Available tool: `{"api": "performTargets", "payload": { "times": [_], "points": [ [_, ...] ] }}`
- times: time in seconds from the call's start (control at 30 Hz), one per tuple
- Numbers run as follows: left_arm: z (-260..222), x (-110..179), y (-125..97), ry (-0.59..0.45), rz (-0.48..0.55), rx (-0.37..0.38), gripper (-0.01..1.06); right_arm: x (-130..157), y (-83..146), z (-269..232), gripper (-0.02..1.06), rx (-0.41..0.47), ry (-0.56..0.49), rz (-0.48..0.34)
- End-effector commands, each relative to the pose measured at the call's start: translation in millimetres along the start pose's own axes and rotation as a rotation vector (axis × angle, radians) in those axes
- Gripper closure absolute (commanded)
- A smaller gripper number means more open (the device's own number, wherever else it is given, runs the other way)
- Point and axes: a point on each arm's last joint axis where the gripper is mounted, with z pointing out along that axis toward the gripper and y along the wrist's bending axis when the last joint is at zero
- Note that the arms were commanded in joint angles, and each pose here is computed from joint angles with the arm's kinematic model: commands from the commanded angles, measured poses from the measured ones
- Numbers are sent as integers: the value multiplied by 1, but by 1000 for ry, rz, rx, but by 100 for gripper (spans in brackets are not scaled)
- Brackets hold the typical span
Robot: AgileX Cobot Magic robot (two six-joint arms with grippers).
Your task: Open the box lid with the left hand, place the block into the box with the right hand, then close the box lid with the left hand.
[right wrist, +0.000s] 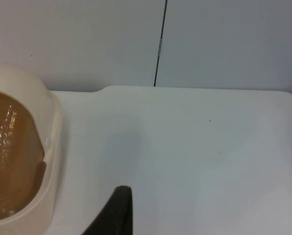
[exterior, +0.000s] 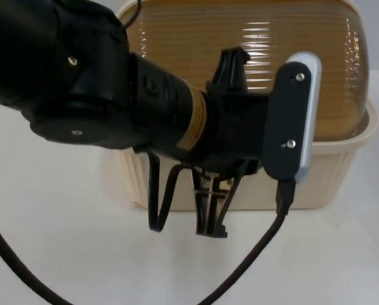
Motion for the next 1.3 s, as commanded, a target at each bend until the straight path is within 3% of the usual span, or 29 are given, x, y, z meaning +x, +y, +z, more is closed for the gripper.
{"api": "performTargets", "payload": {
  "times": [0.0,0.33,1.07,1.27],
  "points": [
    [2,2,-2,1,0,7,105,-3,0,-2,0,-5,-23,0],
    [3,20,8,40,-16,-16,105,-3,0,-2,0,-6,-25,0],
    [8,26,12,33,-24,-22,105,-3,0,-2,0,-6,-25,4],
    [8,23,24,33,-22,-54,105,-3,0,-2,0,-5,-23,3]
  ]
}}
